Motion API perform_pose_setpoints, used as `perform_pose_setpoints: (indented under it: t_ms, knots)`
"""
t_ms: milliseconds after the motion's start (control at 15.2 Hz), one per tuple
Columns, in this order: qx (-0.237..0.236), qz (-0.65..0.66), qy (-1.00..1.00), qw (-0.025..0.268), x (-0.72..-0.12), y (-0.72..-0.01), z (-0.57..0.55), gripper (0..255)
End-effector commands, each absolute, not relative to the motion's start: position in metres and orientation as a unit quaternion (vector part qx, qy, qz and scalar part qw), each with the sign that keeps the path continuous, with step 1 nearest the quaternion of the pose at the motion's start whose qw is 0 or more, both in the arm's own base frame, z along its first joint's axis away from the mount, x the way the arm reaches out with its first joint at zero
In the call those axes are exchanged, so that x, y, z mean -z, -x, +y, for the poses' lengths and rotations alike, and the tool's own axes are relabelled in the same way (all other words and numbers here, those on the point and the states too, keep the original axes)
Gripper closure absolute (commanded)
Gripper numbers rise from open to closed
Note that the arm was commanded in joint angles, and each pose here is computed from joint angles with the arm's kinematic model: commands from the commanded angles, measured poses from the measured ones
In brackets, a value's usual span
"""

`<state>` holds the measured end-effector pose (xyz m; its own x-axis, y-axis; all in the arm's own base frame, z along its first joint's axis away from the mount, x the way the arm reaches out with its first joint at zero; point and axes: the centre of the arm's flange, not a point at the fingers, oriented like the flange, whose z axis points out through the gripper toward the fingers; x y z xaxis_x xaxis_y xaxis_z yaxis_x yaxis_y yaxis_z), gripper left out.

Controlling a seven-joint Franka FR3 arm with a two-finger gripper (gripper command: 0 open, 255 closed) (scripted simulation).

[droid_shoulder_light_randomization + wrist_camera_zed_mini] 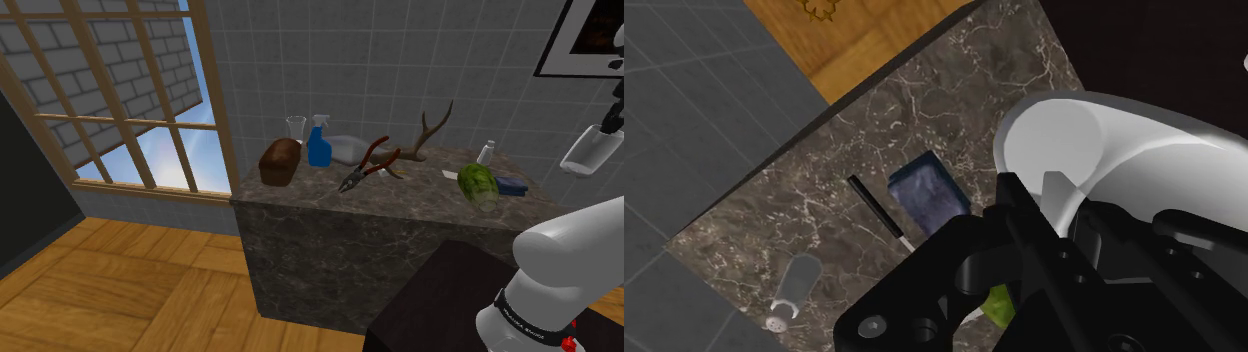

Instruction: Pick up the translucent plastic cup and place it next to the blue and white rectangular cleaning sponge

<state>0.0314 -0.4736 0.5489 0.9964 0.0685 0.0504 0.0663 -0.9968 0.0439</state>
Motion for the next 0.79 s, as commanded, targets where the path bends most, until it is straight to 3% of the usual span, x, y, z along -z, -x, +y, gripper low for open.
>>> perform_pose_setpoints:
  t_ms: [0, 726]
  knots:
    - [-0.026, 0.034, -0.999, 0.021, -0.538, -0.03, -0.474, 255]
    - [-0.026, 0.034, -0.999, 0.021, -0.48, -0.03, -0.474, 255]
